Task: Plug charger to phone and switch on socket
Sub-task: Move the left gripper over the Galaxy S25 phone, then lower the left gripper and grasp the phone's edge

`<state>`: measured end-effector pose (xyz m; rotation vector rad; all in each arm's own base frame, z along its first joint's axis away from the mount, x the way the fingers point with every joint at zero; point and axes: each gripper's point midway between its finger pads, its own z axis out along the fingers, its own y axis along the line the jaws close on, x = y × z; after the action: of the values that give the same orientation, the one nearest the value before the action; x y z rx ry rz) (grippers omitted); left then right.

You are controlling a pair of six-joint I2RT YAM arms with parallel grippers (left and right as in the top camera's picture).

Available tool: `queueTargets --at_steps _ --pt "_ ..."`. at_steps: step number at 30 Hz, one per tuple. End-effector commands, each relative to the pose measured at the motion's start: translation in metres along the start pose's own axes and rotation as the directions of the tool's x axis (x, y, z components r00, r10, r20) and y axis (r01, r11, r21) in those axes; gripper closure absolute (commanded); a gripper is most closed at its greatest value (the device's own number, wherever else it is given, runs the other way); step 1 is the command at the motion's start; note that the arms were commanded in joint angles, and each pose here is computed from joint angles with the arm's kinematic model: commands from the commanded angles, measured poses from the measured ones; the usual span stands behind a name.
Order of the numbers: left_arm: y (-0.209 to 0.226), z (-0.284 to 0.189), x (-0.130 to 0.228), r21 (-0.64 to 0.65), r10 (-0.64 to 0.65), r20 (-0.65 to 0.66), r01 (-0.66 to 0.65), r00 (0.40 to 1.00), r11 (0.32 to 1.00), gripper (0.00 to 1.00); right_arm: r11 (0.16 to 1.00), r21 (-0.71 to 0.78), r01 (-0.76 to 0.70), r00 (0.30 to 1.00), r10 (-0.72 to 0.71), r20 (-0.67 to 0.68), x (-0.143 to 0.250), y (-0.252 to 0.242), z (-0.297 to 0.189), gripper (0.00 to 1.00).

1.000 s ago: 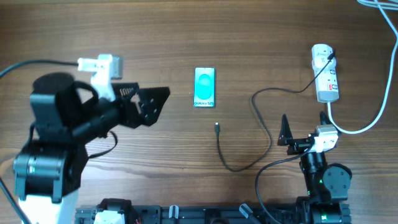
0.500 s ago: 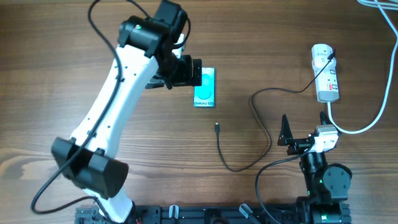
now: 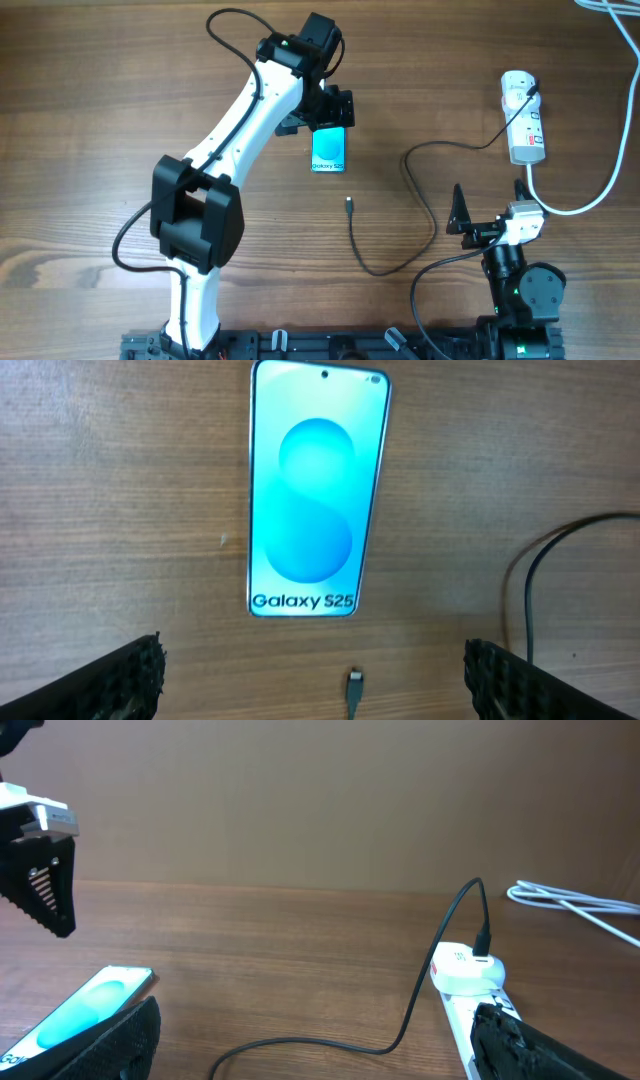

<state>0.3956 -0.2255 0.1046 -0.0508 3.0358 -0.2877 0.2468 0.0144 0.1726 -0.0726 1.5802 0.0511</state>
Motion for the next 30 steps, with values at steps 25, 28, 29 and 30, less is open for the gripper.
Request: queueTargets --at_steps 25,28,29,30 --pt "0.007 0.062 -0.019 -0.062 -0.008 -0.001 0.008 1.0 0.998 0.0 1.0 0.011 0.012 1.0 -0.012 0.006 -0.001 -0.002 0.0 0.0" --pt "0.006 0.062 -0.02 -0.059 -0.007 0.005 0.008 1.0 0.998 0.0 1.0 0.012 0.012 1.0 -0.012 0.006 -0.001 -0.002 0.0 0.0" --pt "0.006 0.062 -0.02 -0.061 -0.007 0.005 0.008 1.0 0.998 0.0 1.0 0.012 0.012 1.0 -0.012 0.006 -0.001 -0.002 0.0 0.0" --pt "0.007 0.062 -0.021 -0.067 -0.007 0.007 0.008 1.0 0.998 0.0 1.0 0.012 0.012 1.0 -0.012 0.006 -0.001 -0.002 0.0 0.0"
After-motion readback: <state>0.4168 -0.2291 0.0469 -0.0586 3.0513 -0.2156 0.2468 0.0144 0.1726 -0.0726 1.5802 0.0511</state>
